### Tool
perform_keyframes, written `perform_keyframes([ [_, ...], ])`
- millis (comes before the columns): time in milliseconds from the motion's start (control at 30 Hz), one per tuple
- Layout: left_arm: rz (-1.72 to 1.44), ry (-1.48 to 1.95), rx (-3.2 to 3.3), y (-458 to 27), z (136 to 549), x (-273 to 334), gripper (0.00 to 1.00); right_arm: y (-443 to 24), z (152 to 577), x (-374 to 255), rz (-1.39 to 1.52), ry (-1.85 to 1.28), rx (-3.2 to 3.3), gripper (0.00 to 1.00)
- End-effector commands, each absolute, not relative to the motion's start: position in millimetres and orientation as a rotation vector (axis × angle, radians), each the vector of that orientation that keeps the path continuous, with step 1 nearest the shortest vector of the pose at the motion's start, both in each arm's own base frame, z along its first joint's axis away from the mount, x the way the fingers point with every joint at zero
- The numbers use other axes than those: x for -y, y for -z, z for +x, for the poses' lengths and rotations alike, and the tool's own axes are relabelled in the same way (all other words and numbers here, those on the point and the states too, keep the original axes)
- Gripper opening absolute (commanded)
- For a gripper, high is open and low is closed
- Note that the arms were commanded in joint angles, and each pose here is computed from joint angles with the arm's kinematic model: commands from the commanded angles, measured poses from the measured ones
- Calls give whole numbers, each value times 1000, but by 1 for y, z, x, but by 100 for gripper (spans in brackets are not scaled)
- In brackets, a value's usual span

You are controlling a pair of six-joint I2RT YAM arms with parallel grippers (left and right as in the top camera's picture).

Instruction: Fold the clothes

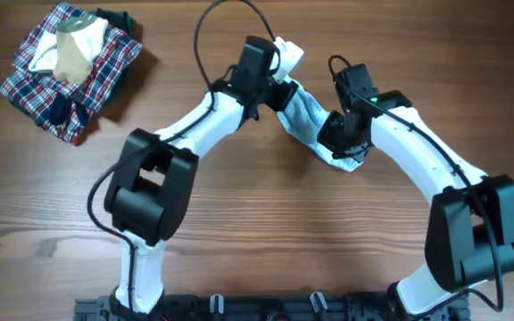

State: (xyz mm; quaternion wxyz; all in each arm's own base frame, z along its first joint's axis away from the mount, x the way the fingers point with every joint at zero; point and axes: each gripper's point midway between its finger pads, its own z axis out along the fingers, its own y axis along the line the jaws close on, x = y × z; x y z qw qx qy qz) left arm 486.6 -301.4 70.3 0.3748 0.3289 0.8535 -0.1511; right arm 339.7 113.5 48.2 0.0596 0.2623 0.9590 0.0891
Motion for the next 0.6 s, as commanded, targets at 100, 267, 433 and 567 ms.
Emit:
perform_keyframes([
  [100,877,403,-2229,-36,482,307,63,-43,344,-112,821,-266,-2886,4],
  [267,877,402,-2239,-28,482,306,54,-38,347,-111,826,-255,-2877,4],
  [433,883,400,-2264,-9,481,305,46,-30,347,-111,833,-243,-2891,4],
  [567,881,397,-2274,-5,481,303,43,-21,345,-110,849,-220,-2909,4],
])
